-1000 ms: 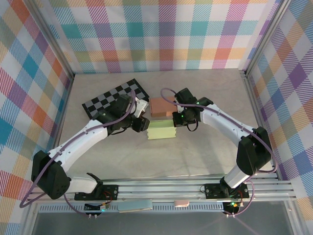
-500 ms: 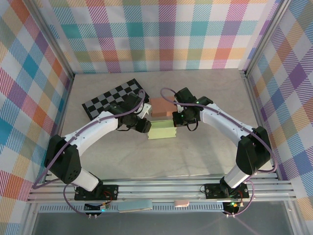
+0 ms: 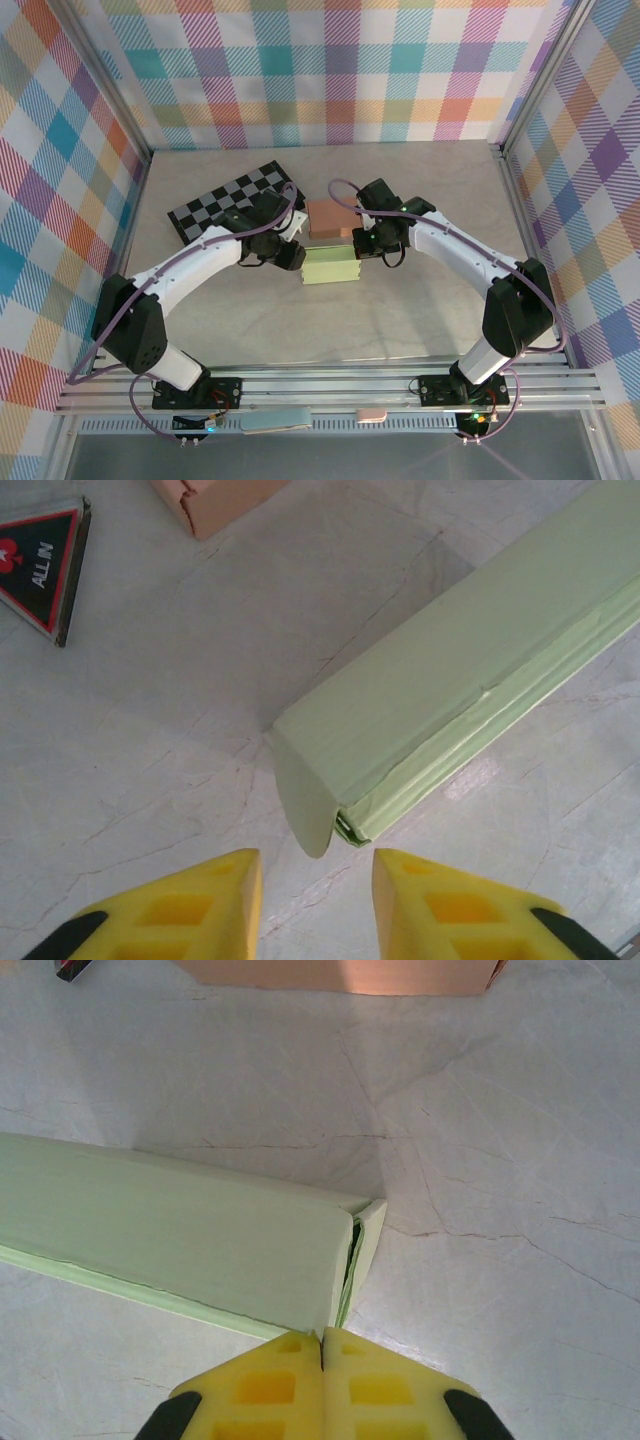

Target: Fold the paper box

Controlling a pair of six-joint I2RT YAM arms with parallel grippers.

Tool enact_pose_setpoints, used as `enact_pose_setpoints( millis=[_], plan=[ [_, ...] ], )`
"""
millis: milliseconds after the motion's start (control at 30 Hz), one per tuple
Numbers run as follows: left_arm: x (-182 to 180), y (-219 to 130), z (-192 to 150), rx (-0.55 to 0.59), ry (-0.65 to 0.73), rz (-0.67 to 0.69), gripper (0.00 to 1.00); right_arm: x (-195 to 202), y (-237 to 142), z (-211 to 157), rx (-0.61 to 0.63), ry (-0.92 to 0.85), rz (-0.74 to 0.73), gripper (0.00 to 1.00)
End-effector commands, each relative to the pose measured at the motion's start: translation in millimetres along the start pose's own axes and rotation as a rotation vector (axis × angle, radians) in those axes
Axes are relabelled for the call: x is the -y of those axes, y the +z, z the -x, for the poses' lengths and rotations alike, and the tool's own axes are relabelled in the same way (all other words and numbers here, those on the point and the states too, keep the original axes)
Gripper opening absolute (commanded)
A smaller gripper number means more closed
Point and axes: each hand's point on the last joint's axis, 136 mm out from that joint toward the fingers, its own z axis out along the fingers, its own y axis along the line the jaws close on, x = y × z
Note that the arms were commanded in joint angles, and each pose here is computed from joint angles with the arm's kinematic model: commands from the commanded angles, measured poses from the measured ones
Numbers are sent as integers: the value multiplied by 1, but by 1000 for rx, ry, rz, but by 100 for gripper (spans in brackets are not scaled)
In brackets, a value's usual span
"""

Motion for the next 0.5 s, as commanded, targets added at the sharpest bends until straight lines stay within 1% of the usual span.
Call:
enact_pose_setpoints(
  millis=[0, 267, 467],
  plan=[
    [0, -2, 14, 18, 7, -15, 28, -4, -2, -1, -20, 12, 12, 0],
    [2, 4, 16, 1, 8, -28, 17, -4, -2, -2, -19, 11, 14, 0],
    [5, -2, 17, -5, 7, -37, 4, -4, -2, 0, -17, 11, 8, 0]
  ],
)
